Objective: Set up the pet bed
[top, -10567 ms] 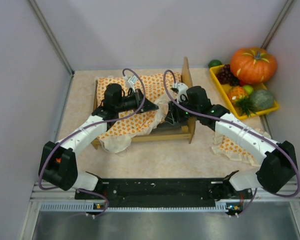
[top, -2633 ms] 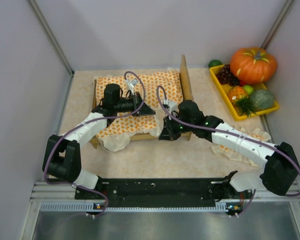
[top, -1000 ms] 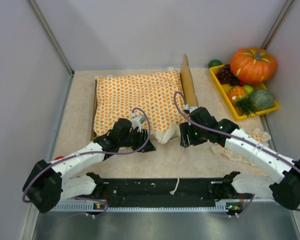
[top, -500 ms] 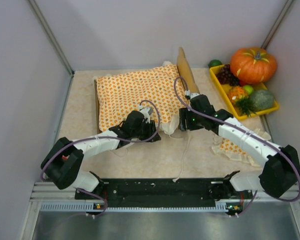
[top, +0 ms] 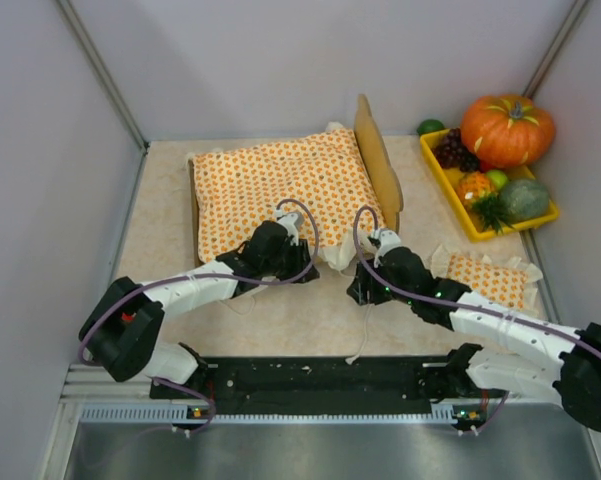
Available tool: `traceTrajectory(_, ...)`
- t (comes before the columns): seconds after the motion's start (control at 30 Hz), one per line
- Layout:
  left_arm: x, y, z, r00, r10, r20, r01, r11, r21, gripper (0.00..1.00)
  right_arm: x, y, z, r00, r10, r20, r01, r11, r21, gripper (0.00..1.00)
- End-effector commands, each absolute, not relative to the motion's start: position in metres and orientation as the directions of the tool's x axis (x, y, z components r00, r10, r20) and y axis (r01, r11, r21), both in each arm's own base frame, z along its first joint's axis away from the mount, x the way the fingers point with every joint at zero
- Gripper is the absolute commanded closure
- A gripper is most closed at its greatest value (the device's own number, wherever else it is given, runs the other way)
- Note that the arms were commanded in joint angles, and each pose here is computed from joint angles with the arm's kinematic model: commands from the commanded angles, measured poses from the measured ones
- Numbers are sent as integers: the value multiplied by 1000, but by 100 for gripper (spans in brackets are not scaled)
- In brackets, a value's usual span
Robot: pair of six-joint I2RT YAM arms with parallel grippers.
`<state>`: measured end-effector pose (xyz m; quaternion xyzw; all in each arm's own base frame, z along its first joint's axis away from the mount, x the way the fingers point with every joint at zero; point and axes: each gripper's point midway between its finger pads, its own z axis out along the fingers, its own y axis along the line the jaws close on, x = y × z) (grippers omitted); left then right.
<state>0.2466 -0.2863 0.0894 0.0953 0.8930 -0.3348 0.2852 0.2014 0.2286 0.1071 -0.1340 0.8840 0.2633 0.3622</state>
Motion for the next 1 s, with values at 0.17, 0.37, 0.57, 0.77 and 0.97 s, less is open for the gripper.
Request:
traceTrajectory(0.17, 249, -278, 98, -794, -23, -607, 372, 771, -517, 63, 265, 256, 98, -532, 222, -817, -298, 854, 426, 45)
traceTrajectory(0.37, 248, -280, 100, -799, -26, -601, 372, 763, -528, 64, 288, 277, 85, -457, 216, -863, -323, 863, 388, 43)
traceTrajectory(0.57, 248, -279, 102, -798, -28, -602, 370, 766, -526, 64, 300, 282, 39, -486, 180, -855, -274, 898, 345, 45)
traceTrajectory(0.77, 249, -280, 103, -799, -27, -601, 372, 764, -528, 64, 299, 278, 14, -506, 154, -849, -245, 918, 313, 74)
traceTrajectory(0.97, 253, -278, 106, -795, -42, -605, 361, 769, -527, 65, 272, 267, 42, -544, 97, -834, -293, 909, 297, 100)
